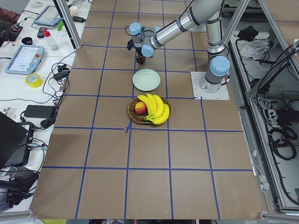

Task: Collect all strawberries into plate
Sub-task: 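Close the left gripper on one strawberry, then carry the strawberry with the left gripper onto the plate and release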

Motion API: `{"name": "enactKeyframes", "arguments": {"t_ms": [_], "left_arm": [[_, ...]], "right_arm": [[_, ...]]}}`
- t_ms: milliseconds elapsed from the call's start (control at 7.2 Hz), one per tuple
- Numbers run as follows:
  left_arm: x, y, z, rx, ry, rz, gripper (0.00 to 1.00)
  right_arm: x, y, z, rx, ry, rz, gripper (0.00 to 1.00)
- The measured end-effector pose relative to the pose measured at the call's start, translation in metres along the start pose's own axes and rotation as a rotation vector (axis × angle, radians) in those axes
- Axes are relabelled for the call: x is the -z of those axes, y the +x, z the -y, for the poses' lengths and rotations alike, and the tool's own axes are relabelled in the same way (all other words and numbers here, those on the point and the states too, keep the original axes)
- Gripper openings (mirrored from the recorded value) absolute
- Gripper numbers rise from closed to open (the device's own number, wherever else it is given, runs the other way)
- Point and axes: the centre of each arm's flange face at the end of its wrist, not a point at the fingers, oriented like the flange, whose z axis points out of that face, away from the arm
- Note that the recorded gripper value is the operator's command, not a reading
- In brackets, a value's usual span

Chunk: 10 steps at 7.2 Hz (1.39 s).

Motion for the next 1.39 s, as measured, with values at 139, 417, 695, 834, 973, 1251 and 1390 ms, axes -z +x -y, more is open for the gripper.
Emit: {"name": "enactKeyframes", "arguments": {"t_ms": [139, 417, 695, 834, 973, 1251, 1390], "left_arm": [[0.000, 0.000, 0.000, -0.001, 0.001, 0.000, 0.33], [-0.003, 0.000, -0.002, 0.008, -0.009, -0.002, 0.00], [-0.003, 0.001, -0.002, 0.016, -0.013, -0.003, 0.00], [0.000, 0.001, -0.002, 0.017, -0.008, -0.004, 0.00], [0.004, 0.002, -0.002, 0.016, -0.001, -0.003, 0.00], [0.016, 0.002, -0.001, 0.014, 0.015, 0.004, 0.00], [0.029, 0.002, -0.001, 0.022, 0.014, 0.006, 0.00]], "right_arm": [[0.000, 0.000, 0.000, 0.000, 0.000, 0.000, 1.00], [0.000, 0.000, 0.000, 0.000, 0.001, 0.000, 1.00], [0.000, 0.000, 0.000, 0.000, 0.001, 0.000, 1.00], [0.000, 0.000, 0.000, 0.000, 0.001, 0.000, 1.00], [0.000, 0.000, 0.000, 0.000, 0.001, 0.000, 1.00], [0.000, 0.000, 0.000, 0.000, 0.001, 0.000, 1.00], [0.000, 0.000, 0.000, 0.000, 0.001, 0.000, 1.00]]}}
